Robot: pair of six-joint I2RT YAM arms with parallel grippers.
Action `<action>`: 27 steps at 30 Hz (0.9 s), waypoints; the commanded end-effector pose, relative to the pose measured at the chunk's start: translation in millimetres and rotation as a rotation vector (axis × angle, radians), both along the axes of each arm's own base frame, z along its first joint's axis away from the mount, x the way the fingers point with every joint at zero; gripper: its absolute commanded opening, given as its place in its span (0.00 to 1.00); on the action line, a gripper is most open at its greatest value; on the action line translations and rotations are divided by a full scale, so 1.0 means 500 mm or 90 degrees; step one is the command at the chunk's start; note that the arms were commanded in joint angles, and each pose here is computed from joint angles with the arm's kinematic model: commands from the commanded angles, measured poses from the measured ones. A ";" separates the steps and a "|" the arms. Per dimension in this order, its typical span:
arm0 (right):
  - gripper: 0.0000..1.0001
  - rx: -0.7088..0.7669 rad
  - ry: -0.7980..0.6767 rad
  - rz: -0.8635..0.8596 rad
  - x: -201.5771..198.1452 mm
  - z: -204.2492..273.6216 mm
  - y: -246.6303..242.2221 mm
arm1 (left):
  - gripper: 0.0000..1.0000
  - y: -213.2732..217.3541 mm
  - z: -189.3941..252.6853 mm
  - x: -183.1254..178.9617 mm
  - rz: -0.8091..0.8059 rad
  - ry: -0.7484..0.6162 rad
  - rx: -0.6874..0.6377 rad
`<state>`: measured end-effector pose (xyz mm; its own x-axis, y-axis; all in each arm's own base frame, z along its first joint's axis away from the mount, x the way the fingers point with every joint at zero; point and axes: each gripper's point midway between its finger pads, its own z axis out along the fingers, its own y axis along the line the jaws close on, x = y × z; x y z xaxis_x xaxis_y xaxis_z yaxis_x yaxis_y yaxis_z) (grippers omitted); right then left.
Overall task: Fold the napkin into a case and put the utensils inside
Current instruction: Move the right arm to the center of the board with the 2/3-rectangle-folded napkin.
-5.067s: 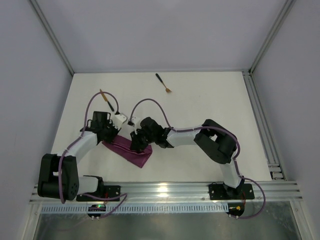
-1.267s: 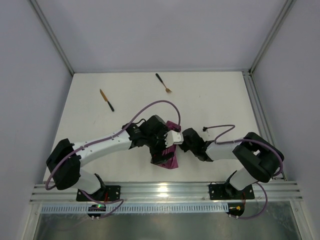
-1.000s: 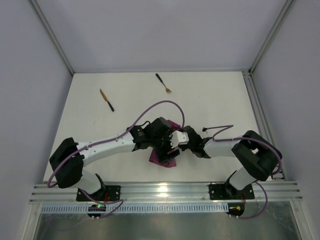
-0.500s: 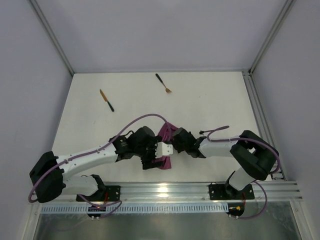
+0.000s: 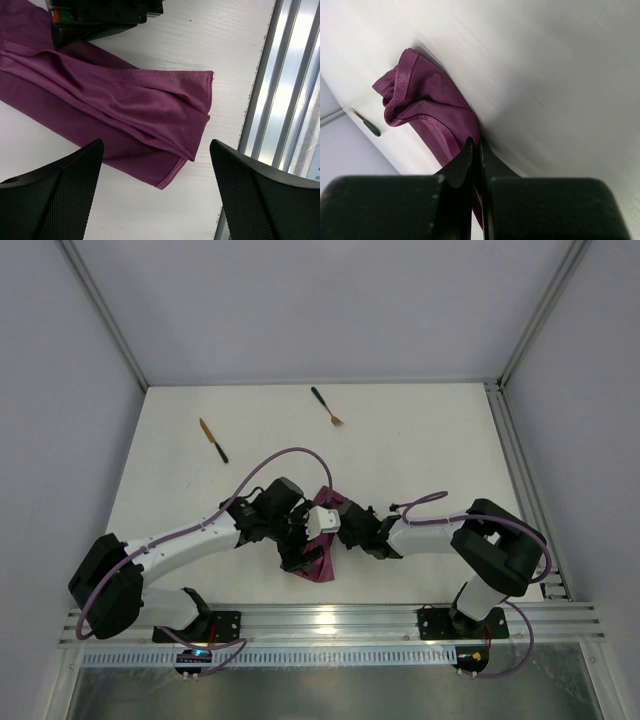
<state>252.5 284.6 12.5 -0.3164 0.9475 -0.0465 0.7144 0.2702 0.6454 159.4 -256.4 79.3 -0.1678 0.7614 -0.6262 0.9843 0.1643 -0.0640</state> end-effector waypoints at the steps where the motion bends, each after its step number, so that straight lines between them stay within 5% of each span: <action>1: 0.04 -0.102 0.098 -0.072 -0.066 -0.092 -0.094 | 0.87 -0.003 -0.031 -0.017 -0.005 0.054 0.035; 9: 0.04 -0.102 0.104 -0.075 -0.070 -0.102 -0.092 | 0.63 -0.004 -0.063 -0.038 -0.030 0.117 0.068; 18: 0.04 -0.074 0.097 -0.103 -0.067 -0.105 -0.097 | 0.69 0.005 -0.085 0.013 0.042 0.063 0.107; 21: 0.04 -0.057 0.080 -0.121 -0.055 -0.091 -0.094 | 0.68 -0.004 -0.075 0.044 0.093 0.029 0.076; 27: 0.04 -0.054 0.054 -0.119 -0.023 -0.070 -0.083 | 0.69 -0.024 0.040 0.105 0.169 -0.029 -0.115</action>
<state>264.1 274.7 13.7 -0.2525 0.9665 -0.0463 0.6947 0.2144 0.6866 181.8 -260.0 70.1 -0.3060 0.6966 -0.6490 0.9455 0.3021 -0.1215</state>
